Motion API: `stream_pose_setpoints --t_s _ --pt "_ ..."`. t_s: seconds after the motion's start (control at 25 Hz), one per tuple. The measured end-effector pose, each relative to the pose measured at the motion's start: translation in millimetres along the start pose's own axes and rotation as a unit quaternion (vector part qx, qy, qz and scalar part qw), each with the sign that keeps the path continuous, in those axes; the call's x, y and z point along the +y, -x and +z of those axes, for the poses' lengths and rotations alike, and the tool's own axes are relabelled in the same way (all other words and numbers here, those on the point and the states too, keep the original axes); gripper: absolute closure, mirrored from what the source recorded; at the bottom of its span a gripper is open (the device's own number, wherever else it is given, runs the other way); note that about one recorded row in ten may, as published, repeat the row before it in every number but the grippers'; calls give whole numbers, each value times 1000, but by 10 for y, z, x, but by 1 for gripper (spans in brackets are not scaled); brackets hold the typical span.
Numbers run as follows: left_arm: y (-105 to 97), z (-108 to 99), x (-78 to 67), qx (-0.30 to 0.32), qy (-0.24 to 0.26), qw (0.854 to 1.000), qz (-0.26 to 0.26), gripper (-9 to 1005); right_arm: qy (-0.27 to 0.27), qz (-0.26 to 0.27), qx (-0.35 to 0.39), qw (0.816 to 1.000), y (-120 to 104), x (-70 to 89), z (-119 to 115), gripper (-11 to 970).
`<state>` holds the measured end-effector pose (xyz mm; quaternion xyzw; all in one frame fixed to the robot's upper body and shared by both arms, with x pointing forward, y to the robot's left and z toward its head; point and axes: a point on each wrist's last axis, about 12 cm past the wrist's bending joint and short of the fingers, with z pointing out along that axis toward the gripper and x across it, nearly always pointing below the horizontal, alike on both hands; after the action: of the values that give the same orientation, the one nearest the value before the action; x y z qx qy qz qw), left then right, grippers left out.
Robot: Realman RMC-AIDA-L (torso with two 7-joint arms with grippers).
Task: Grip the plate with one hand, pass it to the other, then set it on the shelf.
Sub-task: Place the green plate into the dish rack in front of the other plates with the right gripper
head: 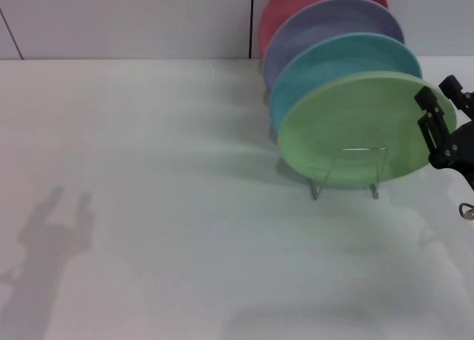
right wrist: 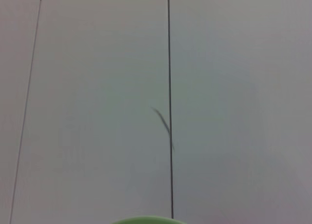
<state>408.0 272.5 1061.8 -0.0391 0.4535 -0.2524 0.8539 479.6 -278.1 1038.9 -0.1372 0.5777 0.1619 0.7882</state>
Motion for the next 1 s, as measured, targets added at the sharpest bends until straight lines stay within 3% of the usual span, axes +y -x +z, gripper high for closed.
stream_pose_setpoints --t_s 0.6,1.0 --pt "2 3 3 -1 0 1000 -5 510 6 19 60 998 -128 -43 82 548" --pt "9 -4 -6 -3 -3 1000 -7 510 7 12 43 999 -77 -60 -14 505"
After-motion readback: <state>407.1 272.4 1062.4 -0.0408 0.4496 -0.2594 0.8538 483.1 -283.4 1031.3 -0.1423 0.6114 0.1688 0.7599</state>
